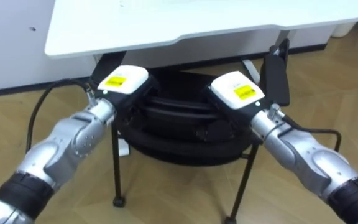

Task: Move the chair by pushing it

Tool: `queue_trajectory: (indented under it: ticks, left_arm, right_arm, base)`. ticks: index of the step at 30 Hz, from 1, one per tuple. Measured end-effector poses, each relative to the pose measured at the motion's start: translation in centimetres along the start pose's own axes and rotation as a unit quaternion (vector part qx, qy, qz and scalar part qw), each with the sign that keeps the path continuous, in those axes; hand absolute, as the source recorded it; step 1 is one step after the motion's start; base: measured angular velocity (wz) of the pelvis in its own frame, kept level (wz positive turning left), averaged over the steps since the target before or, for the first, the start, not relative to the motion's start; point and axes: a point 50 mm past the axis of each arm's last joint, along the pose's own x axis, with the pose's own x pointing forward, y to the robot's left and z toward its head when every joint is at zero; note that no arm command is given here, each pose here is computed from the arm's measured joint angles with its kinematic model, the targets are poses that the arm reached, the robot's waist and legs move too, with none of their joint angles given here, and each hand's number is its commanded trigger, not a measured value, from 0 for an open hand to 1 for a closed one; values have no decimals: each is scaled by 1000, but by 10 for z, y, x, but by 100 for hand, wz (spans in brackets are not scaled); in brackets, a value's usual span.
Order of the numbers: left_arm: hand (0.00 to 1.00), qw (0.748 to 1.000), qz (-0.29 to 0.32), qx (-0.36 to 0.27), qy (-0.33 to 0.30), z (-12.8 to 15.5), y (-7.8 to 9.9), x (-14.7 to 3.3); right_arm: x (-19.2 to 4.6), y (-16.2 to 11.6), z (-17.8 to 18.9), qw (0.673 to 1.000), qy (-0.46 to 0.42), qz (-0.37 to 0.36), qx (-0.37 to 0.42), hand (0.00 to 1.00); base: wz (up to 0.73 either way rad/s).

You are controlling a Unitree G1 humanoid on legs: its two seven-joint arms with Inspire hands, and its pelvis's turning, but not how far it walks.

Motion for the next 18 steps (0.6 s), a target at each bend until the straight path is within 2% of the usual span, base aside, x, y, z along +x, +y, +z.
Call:
queue_trajectory:
  ticks: [4, 8, 18]
  left_arm:
    - [100, 1000, 6, 1, -7, 6, -4, 3]
    - [100, 1000, 1, 0, -20, 10, -10, 1]
    - [100, 1000, 1, 6, -13, 7, -8, -5]
  right_arm:
    - [-5, 2, -6, 1000, 4, -5, -2, 100]
    - [-15, 9, -8, 1000, 6, -6, 0, 100]
    - [-15, 9, 0, 1000, 2, -8, -5, 100]
  base:
    - [16]
    - [-53]
    - [-25]
